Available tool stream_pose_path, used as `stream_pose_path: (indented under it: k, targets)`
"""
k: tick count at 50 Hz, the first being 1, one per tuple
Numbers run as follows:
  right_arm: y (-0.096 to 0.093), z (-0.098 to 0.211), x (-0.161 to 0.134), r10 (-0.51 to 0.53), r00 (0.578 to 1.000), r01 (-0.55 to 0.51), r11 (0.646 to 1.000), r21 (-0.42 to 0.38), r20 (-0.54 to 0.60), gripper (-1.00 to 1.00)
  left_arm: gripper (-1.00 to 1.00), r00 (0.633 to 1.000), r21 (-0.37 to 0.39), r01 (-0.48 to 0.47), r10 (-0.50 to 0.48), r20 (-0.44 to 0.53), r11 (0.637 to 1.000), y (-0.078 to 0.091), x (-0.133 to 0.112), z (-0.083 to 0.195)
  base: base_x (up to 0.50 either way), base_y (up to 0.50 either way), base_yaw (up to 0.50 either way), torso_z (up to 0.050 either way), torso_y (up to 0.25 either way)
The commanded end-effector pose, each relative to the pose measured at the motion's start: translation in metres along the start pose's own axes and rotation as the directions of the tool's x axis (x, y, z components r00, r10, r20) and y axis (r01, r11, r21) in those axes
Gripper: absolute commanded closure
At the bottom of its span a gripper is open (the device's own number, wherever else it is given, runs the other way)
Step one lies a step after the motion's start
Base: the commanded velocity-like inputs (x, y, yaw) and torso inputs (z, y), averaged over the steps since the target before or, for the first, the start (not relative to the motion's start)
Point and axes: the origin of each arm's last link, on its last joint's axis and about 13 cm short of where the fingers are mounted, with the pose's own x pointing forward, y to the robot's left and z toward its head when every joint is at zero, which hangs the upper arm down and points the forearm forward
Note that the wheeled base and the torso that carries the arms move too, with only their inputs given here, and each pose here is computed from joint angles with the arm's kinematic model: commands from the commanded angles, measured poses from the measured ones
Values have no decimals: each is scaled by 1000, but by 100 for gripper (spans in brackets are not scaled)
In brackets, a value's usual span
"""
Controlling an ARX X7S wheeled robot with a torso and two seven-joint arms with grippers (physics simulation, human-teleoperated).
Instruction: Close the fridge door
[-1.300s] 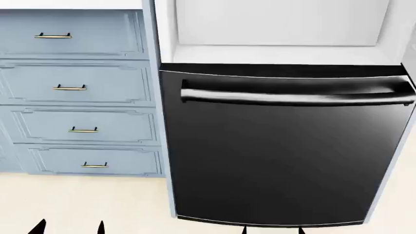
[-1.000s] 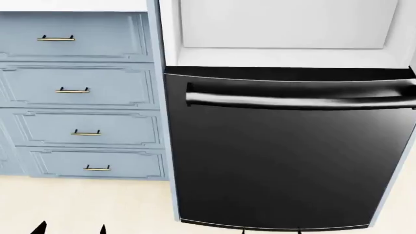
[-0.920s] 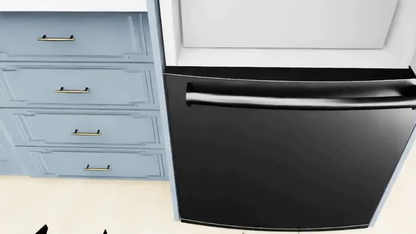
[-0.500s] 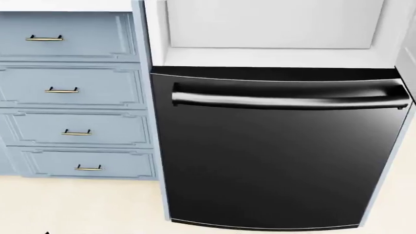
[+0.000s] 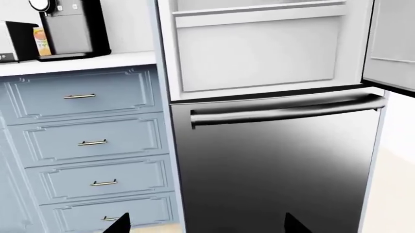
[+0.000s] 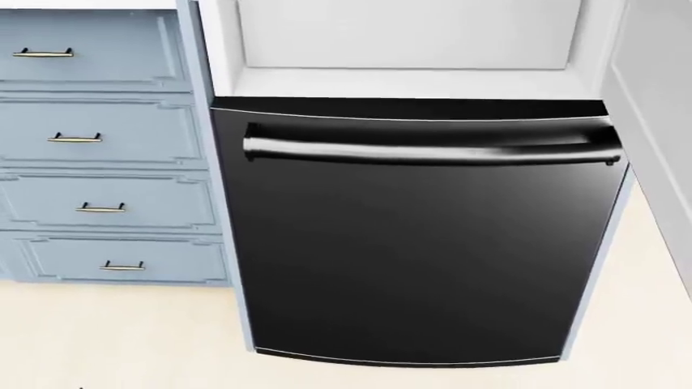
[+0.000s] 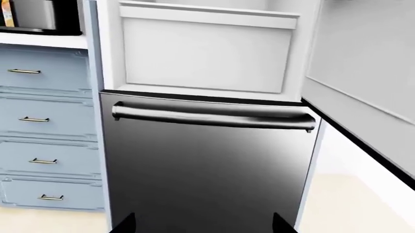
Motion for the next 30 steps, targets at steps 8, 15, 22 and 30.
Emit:
stream_pose_path:
  k: [8,15,22,30]
  targets:
    - [-1,0,10,4,1000,-4,1000,4,-13,-100,-100,1000,-7,-29,29,-3,1000,3,11,-2,-500,0,0,0,0]
    - [-1,1,9,4,1000,-4,1000,3,-10,-100,-100,1000,-10,-30,30,0,999,3,11,-1,-500,0,0,0,0]
    - [-1,2,8,2,1000,-2,1000,9,-8,-100,-100,1000,-18,-30,30,4,999,4,10,0,-500,0,0,0,0]
    - [0,2,7,-5,1000,5,999,34,14,-100,-100,999,-17,-32,32,4,999,4,10,-1,-176,0,0,0,0]
